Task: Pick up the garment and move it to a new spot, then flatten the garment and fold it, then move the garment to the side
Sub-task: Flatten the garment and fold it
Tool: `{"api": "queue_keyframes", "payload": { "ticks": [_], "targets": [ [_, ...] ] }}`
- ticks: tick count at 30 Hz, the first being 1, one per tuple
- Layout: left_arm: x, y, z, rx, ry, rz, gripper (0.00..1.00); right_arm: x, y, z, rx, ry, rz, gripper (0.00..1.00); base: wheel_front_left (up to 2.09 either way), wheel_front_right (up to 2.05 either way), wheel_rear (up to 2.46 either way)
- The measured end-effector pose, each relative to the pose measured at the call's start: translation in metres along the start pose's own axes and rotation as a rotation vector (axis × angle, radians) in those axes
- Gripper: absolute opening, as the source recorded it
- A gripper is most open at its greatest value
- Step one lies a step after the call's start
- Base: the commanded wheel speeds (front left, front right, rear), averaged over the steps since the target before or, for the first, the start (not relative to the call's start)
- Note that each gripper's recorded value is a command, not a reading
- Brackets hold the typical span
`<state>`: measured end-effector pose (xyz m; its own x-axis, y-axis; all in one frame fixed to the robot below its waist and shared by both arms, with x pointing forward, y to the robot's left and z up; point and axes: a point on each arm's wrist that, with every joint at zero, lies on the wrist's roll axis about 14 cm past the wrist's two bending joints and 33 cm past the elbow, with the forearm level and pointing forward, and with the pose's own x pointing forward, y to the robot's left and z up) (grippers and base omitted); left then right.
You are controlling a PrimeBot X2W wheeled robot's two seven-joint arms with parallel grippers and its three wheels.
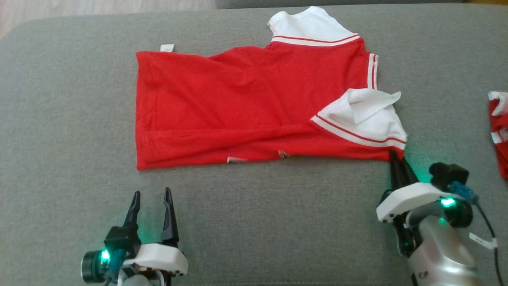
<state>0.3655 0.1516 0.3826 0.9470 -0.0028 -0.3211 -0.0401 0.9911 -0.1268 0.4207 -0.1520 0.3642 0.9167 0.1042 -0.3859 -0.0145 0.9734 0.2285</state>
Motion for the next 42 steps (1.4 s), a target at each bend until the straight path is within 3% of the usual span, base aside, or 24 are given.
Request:
{"api": "queue_keyframes", "payload": {
  "ticks": [11,24,34,35,37,38,39,42],
  "targets": [
    [0.024,-0.006,0.015,-0.054,-0.027,-0.039,1.0,-0.005,-0.019,0.008,-0.005,-0.035,-0.047,0.0,0.0,0.0,0.0],
    [0.047,0.004,-0.001,0.012,0.041,-0.01,1.0,-0.001,-0.016,0.006,-0.021,-0.033,-0.029,0.0,0.0,0.0,0.0],
    [0.057,0.007,-0.006,0.005,0.063,0.006,1.0,0.001,-0.018,0.006,-0.024,-0.036,-0.031,0.0,0.0,0.0,0.0],
    [0.058,0.007,-0.007,0.002,0.067,0.006,0.93,0.002,-0.019,0.006,-0.024,-0.035,-0.032,0.0,0.0,0.0,0.0],
    [0.06,0.007,-0.008,-0.003,0.072,0.005,0.29,0.002,-0.019,0.005,-0.023,-0.035,-0.031,0.0,0.0,0.0,0.0],
    [0.061,0.006,-0.009,-0.01,0.075,0.002,0.05,0.003,-0.019,0.005,-0.018,-0.036,-0.032,0.0,0.0,0.0,0.0],
    [0.063,0.005,-0.009,-0.012,0.078,-0.004,0.0,0.003,-0.018,0.005,-0.016,-0.036,-0.031,0.0,0.0,0.0,0.0],
    [0.065,0.004,-0.009,-0.027,0.08,-0.012,0.0,0.006,-0.017,0.007,0.0,-0.043,-0.028,0.0,0.0,0.0,0.0]
  ]
}}
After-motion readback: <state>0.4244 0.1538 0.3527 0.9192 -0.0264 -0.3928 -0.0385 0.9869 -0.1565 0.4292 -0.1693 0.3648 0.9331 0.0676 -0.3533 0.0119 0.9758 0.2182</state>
